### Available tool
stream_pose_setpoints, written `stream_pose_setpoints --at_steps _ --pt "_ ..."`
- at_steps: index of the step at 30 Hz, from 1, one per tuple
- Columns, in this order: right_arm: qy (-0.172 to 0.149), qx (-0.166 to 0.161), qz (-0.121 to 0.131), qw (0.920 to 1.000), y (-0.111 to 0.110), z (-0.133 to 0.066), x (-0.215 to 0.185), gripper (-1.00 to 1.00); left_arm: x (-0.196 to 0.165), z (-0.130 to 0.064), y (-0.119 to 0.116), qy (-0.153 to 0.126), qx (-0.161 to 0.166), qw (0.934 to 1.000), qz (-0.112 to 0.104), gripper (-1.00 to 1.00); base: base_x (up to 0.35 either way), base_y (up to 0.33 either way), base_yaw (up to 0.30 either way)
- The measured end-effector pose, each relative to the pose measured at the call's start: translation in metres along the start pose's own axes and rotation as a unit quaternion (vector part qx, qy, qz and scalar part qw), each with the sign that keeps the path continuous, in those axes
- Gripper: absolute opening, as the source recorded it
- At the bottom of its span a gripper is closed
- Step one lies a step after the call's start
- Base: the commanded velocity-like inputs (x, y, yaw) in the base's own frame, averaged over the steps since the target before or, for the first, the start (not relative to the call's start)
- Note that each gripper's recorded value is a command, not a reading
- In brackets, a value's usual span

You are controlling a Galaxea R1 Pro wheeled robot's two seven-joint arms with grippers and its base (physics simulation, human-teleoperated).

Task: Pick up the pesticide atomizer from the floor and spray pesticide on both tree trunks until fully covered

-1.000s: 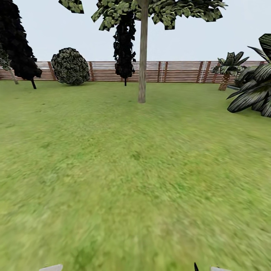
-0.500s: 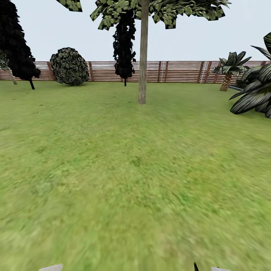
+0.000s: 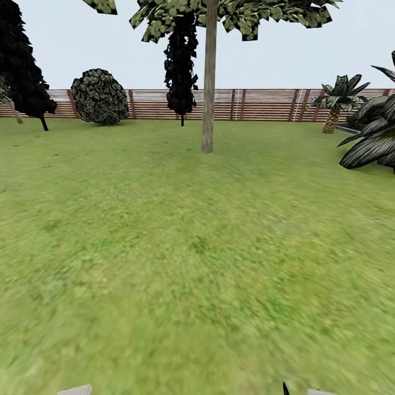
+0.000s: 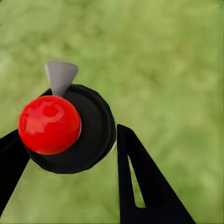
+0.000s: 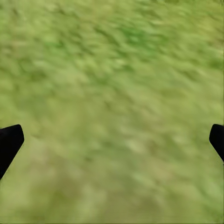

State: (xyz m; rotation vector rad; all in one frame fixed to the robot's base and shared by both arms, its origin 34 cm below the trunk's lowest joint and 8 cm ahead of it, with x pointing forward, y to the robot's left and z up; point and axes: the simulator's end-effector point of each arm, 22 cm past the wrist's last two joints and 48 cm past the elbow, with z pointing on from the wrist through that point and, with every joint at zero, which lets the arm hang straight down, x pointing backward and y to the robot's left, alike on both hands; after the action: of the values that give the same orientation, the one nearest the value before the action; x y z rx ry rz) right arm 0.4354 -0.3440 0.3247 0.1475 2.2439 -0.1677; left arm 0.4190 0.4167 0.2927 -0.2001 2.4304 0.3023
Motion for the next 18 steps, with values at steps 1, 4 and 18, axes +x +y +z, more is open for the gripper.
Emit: stream_pose_setpoints --at_steps 1,4,18 --pt "0.0 0.0 0.0 1.0 0.0 0.0001 -0.0001 1.0 0.0 0.0 0.0001 0.0 0.0 1.0 0.0 -1.0 0.337 0.0 0.0" --pt "0.0 0.0 0.0 1.0 0.0 0.0 0.0002 1.0 0.0 0.0 0.0001 0.0 0.0 1.0 0.0 -1.0 0.337 0.0 0.0" --pt "0.0 0.0 0.0 1.0 0.0001 0.0001 -0.0001 1.0 -0.0005 0.0001 0.0002 -0.001 0.0 1.0 0.0 -1.0 0.337 0.0 0.0"
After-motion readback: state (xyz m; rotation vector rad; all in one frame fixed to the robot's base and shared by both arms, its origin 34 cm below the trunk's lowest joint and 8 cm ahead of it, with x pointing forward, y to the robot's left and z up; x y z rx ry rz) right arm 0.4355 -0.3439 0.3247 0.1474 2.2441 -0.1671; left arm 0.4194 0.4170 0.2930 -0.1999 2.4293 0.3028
